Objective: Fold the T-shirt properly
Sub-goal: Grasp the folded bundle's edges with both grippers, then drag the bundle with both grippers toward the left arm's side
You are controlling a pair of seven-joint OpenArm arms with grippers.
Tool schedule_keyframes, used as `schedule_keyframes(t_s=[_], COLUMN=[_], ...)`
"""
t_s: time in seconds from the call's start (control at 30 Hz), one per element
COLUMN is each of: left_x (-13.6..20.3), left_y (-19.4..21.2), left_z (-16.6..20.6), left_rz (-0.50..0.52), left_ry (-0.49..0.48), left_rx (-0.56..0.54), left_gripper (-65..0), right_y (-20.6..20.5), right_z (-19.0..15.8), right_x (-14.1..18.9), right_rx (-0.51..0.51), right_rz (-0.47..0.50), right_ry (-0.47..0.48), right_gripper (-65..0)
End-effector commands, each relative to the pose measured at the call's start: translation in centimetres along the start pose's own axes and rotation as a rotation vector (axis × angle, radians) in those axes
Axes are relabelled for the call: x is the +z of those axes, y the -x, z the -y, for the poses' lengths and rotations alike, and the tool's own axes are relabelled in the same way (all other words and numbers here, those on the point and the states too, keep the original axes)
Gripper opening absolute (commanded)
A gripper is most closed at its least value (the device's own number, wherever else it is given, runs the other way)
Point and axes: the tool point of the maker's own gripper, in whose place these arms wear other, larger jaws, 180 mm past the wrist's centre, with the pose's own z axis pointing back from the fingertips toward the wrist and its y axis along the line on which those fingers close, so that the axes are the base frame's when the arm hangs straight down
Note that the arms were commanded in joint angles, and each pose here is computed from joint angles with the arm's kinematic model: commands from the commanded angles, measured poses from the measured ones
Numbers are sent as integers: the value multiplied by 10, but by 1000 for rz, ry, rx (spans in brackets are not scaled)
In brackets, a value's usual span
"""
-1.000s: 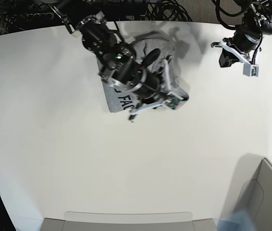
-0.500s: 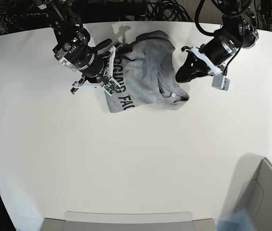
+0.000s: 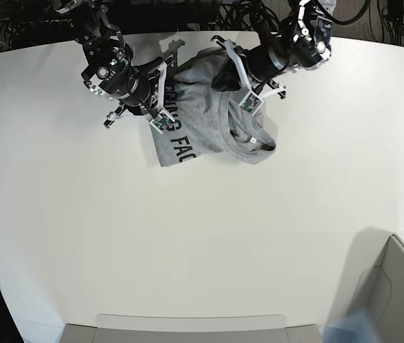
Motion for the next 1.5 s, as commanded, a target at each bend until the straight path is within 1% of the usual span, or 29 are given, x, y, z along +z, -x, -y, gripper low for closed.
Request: schedule_keyframes(t_s=[0.0, 0.07, 0.1, 0.13, 0.2, 0.3, 0.37, 0.47, 0.5, 0.57, 0.6, 0.7, 0.8, 0.9, 0.93, 1.0, 1.03, 1.1, 1.2, 1.23, 1.37, 1.47], left_x=[1, 1, 5, 10, 20, 34, 40, 48, 48, 41, 37, 25, 12, 3, -1, -9, -13, -22, -32, -33, -19, 5], left_y=[-4, 5, 7, 8, 9, 11, 10, -7, -2, -1, -4, -22, -33, -27, -22, -7, -1, 9, 36, 39, 36, 36], left_z=[-6, -27, -40, -53, -75, -96, -103, -99, -95, -82, -73, -48, -16, 13, 22, 32, 32, 21, 9, 3, -45, -91], left_rz=[11, -29, -33, -26, -12, -3, 7, 58, 50, 53, 71, 161, 203, 172, 147, 96, 75, 33, -65, -77, -62, -37], left_ry=[-36, -144, -204, -267, -354, -421, -442, -450, -440, -391, -352, -262, -166, -78, -47, -9, -4, -15, -31, -42, -168, -299], left_rx=[-11, 16, 30, 53, 80, 109, 114, 87, 92, 105, 114, 103, 65, 11, -11, -24, -29, -30, -12, -6, 46, 100], left_gripper=[-650, -650, -650, -650, -650, -650, -650, -650, -650, -650, -650, -650, -650, -650, -650, -650, -650, -650, -650, -650, -650, -650], right_y=[-7, -6, -4, -3, 1, 0, -13, -32, -40, -45, -48, -46, -43, -40, -38, -33, -29, -24, -17, -15, -8, -9], right_z=[3, 3, 1, 1, 6, 8, 8, 11, 14, 23, 35, 62, 79, 88, 91, 96, 96, 87, 68, 59, 25, -6], right_x=[4, 4, 4, 3, 5, 7, 17, 36, 41, 45, 46, 40, 29, 15, 9, 0, -4, -14, -22, -25, -28, -29], right_rx=[7, 7, 5, 5, -11, -24, -14, 0, 4, -8, -21, -51, -68, -77, -83, -93, -98, -76, -19, 3, 63, 117], right_rz=[24, 22, 19, 16, 10, 18, 65, 140, 173, 213, 227, 211, 181, 148, 131, 104, 89, 57, 23, 14, -2, 2], right_ry=[12, 10, 7, 6, 20, 27, 38, 68, 79, 103, 130, 177, 192, 186, 182, 177, 171, 140, 98, 77, 12, -50], right_gripper=[-650, -650, -650, -650, -650, -650, -650, -650, -650, -650, -650, -650, -650, -650, -650, -650, -650, -650, -650, -650, -650, -650])
